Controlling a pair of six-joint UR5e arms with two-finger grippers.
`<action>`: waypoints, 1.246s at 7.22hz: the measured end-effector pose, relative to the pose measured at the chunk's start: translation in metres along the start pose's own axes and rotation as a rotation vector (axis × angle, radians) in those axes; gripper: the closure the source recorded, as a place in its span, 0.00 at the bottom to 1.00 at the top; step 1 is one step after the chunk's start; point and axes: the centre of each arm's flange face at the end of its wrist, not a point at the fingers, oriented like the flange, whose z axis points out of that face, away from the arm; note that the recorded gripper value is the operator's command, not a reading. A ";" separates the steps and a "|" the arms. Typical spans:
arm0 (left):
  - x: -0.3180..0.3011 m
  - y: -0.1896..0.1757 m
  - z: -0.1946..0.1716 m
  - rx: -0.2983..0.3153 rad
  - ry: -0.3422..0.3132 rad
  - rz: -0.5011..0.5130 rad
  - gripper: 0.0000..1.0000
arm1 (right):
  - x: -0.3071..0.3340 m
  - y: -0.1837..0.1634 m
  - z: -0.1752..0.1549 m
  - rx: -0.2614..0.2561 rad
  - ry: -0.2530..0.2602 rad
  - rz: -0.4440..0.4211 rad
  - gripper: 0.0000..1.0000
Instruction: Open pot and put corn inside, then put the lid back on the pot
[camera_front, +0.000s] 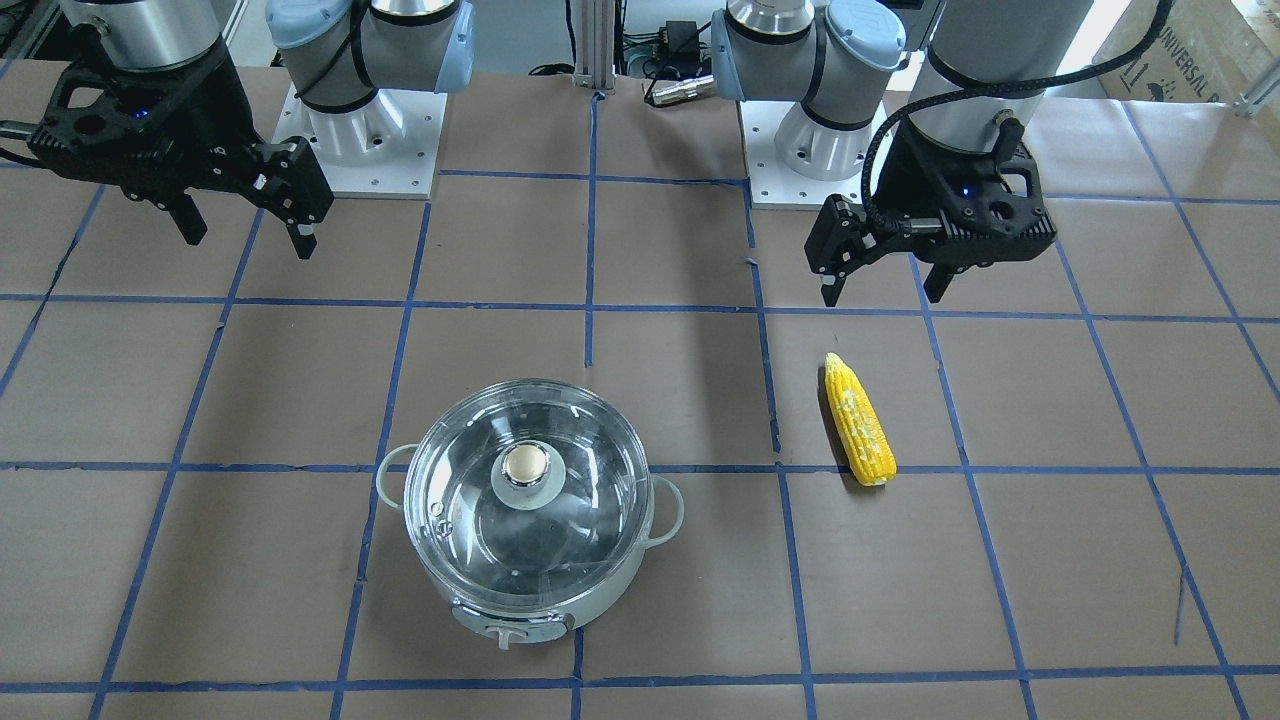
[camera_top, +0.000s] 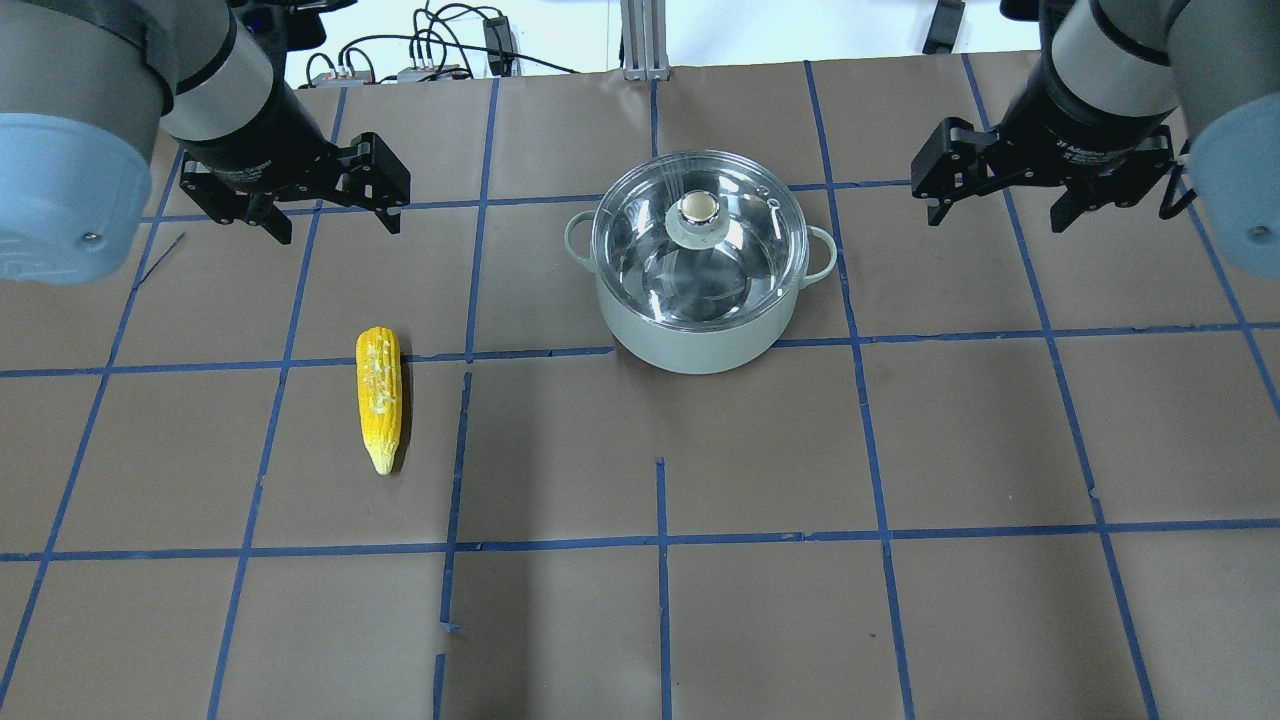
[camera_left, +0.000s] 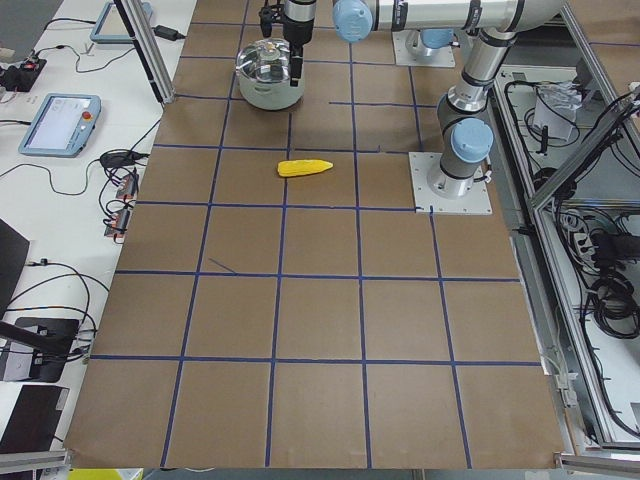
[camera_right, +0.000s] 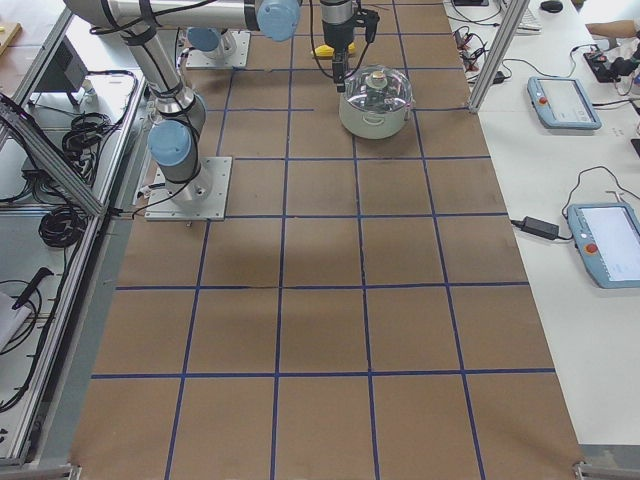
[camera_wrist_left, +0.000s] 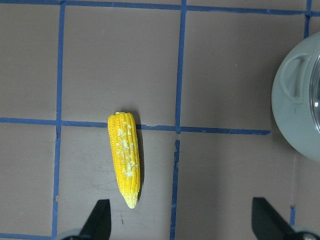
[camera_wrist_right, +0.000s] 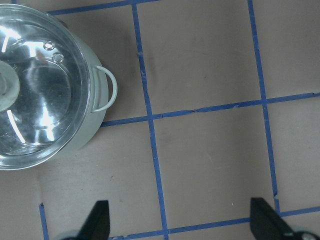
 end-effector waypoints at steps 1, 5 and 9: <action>0.000 0.000 0.000 0.000 0.001 0.000 0.00 | 0.000 0.000 0.000 0.000 0.000 0.000 0.01; 0.001 -0.001 0.002 -0.003 0.004 0.000 0.00 | -0.001 0.000 -0.001 0.002 0.001 0.002 0.01; -0.001 -0.003 0.005 -0.005 0.001 -0.001 0.00 | -0.030 -0.023 0.031 0.015 -0.010 -0.024 0.01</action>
